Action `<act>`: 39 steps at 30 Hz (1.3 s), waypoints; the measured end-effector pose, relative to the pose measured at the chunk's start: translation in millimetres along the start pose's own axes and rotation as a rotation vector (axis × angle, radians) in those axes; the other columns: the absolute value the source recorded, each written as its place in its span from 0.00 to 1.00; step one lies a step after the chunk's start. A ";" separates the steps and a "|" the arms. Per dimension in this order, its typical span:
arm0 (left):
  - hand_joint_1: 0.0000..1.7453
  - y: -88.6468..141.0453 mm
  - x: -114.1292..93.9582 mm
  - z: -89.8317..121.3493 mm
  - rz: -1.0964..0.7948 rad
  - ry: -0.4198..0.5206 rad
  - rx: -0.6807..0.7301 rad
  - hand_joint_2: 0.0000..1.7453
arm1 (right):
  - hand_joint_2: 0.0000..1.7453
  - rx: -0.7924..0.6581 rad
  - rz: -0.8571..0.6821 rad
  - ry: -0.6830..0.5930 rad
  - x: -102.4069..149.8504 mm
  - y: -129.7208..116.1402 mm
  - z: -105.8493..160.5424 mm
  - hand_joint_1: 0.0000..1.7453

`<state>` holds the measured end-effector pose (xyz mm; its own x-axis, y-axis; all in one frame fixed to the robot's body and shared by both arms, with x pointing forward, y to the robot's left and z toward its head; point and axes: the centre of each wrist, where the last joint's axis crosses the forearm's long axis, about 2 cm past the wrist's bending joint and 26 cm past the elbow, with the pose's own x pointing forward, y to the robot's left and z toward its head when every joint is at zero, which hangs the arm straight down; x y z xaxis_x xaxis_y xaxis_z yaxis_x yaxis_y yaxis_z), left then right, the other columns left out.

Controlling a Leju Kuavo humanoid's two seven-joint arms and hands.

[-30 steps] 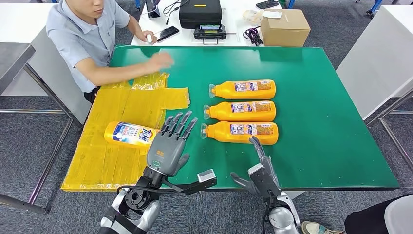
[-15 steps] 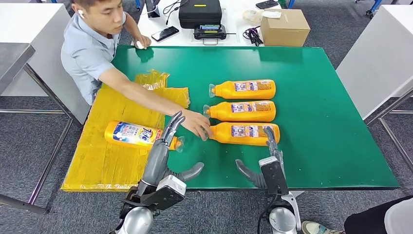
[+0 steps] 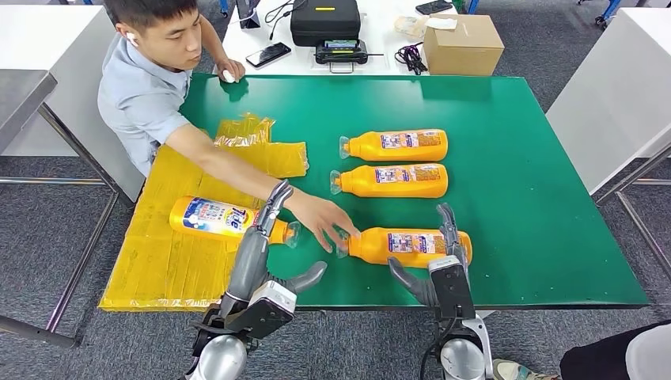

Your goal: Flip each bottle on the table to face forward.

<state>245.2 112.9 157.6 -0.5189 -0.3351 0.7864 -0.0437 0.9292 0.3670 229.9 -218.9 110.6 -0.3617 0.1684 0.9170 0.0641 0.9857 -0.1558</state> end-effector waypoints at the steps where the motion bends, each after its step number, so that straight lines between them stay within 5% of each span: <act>1: 0.00 0.2 -0.2 0.1 0.000 0.001 0.001 1.00 | 1.00 -0.001 0.000 0.000 -0.1 -0.2 0.1 0.00; 6: 0.00 0.1 -0.8 0.2 0.020 0.012 -0.004 1.00 | 1.00 -0.007 0.009 -0.017 0.0 -0.6 0.2 0.00; 8: 0.00 -1.5 -1.6 0.7 0.070 0.034 -0.017 0.50 | 1.00 -0.008 0.026 -0.042 0.4 -1.0 0.2 0.00; 10: 0.00 -3.6 -3.2 1.8 0.124 0.055 -0.022 0.50 | 1.00 0.011 0.041 -0.045 0.6 -0.6 0.7 0.00; 12: 0.00 -5.0 -4.7 2.9 0.162 0.065 -0.021 1.00 | 1.00 0.028 0.105 -0.036 0.4 0.3 2.0 0.00; 19: 0.00 -9.4 -3.8 3.8 0.298 0.117 -0.048 1.00 | 1.00 0.042 0.567 -0.016 0.6 -4.5 3.2 0.00; 24: 0.00 -16.1 -3.9 3.9 0.485 0.186 -0.110 1.00 | 1.00 0.271 0.869 0.127 -21.6 -21.2 -1.7 0.00; 39: 0.00 -22.9 -2.2 3.5 0.400 0.155 -0.132 1.00 | 1.00 0.439 1.127 0.136 -54.8 -41.4 -18.4 0.00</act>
<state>244.4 92.9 145.8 -0.3383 0.0179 0.9409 0.2485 0.9660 0.0710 264.1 -269.0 73.6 -0.2040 0.9552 0.2142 -0.0499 0.2084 -0.9768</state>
